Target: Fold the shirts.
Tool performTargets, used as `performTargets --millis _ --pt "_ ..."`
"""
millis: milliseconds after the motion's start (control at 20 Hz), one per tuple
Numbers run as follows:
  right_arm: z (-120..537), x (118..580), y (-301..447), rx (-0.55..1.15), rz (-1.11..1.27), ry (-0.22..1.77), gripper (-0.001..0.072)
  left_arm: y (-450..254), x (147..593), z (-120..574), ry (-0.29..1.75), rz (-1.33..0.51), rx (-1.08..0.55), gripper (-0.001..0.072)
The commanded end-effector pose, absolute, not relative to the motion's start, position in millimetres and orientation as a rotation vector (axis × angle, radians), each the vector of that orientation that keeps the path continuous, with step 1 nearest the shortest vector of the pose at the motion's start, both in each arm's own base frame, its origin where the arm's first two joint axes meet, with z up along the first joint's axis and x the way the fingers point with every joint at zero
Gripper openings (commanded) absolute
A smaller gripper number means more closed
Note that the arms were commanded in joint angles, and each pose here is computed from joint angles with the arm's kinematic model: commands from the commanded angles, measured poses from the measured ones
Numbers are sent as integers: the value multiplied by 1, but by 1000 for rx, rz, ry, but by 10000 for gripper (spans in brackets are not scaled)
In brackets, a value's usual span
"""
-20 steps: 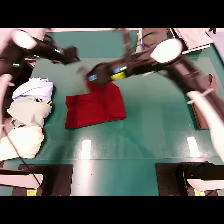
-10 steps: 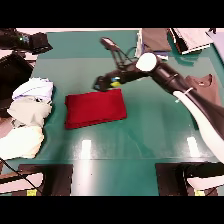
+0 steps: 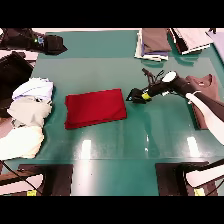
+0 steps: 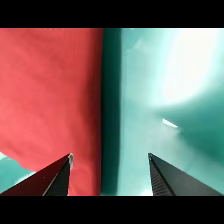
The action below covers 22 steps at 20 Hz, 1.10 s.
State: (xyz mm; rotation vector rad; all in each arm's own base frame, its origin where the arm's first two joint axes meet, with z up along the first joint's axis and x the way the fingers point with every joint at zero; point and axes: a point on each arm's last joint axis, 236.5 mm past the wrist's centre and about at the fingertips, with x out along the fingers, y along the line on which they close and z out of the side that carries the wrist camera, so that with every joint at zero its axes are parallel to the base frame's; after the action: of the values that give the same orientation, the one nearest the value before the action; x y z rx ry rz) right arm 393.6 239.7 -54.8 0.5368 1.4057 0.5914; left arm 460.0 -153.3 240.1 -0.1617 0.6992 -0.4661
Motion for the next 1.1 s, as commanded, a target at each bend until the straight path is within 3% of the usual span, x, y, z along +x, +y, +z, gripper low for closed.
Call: performTargets --millis 0,150,200,250,350,450,600,750,1050 --pt "-70 392 282 653 665 1451 552 -159 459 241 694 -476 -157 25" --pt "-80 383 336 600 763 1484 532 -160 458 241 700 -482 -161 25" --pt "-83 381 352 586 789 1488 413 -160 456 240 705 -484 -160 25" --pt "-84 381 367 573 816 1484 343 -160 455 239 712 -485 -159 25" --pt "-76 388 384 540 862 1436 109 -161 454 238 721 -491 -162 25" --pt "-55 411 383 505 875 1342 36 -164 451 237 728 -502 -170 24" --pt "-17 455 333 402 806 1209 20 -173 447 238 737 -528 -175 24" --pt "25 493 234 354 636 1119 20 -193 439 238 738 -569 -157 24" --pt "81 499 -4 393 228 1038 20 -242 424 247 698 -665 -131 25"
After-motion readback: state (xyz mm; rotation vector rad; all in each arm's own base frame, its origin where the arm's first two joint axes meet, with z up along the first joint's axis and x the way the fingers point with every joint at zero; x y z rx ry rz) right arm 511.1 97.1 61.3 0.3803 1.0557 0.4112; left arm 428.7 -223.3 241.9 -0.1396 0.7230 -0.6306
